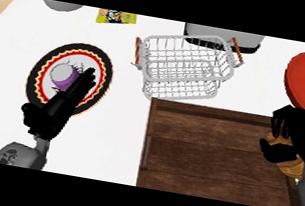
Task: Pick the croissant from the tray and place it in the tiered basket
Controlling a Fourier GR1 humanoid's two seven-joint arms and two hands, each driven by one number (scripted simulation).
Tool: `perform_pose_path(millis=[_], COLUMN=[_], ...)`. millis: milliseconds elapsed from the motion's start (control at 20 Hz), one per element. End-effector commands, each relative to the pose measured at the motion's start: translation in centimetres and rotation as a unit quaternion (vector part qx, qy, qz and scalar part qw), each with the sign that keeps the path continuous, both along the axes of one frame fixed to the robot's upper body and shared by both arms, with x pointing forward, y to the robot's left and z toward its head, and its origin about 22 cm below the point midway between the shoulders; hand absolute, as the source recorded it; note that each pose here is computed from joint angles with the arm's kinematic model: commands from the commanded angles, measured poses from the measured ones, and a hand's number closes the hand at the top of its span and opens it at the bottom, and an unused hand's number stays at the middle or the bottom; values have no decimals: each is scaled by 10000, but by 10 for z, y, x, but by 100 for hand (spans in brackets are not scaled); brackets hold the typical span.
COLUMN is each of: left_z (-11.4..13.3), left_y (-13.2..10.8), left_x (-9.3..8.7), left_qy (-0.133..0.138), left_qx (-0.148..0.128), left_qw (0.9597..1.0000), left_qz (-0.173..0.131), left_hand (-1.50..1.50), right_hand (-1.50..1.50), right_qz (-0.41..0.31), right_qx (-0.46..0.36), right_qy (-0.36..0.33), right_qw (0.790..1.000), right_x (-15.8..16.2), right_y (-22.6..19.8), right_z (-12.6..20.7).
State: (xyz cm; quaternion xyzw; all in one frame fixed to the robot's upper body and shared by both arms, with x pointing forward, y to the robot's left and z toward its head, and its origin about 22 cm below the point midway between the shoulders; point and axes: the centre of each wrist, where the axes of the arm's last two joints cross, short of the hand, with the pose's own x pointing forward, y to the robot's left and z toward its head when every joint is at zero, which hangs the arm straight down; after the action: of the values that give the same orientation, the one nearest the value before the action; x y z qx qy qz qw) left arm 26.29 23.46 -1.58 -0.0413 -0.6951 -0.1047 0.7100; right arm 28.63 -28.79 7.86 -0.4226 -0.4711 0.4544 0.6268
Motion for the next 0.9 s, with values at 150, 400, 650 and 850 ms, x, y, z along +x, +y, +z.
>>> perform_pose_path(millis=[150, 400, 650, 850], left_z=[5, -2, -9, -1], left_y=[-4, -18, -1, -9], left_x=[3, 4, 0, 1], left_qy=[21, -14, 129, 2], left_qx=[7, 121, 53, 156], left_qw=[10000, 9999, 9999, 9999], left_qz=[-17, -55, 64, -18], left_hand=[0, 0, 0, 0], right_hand=[150, 150, 150, 150], right_qz=[1237, 1854, 1989, 1944], right_qx=[2064, 2335, 2493, 2712], right_qy=[-1124, -1550, -1401, -1353], right_qw=[9641, 9419, 9374, 9329], right_x=[29, 50, 79, 96], right_y=[-69, -99, -78, -34], right_z=[60, 105, 146, 172])
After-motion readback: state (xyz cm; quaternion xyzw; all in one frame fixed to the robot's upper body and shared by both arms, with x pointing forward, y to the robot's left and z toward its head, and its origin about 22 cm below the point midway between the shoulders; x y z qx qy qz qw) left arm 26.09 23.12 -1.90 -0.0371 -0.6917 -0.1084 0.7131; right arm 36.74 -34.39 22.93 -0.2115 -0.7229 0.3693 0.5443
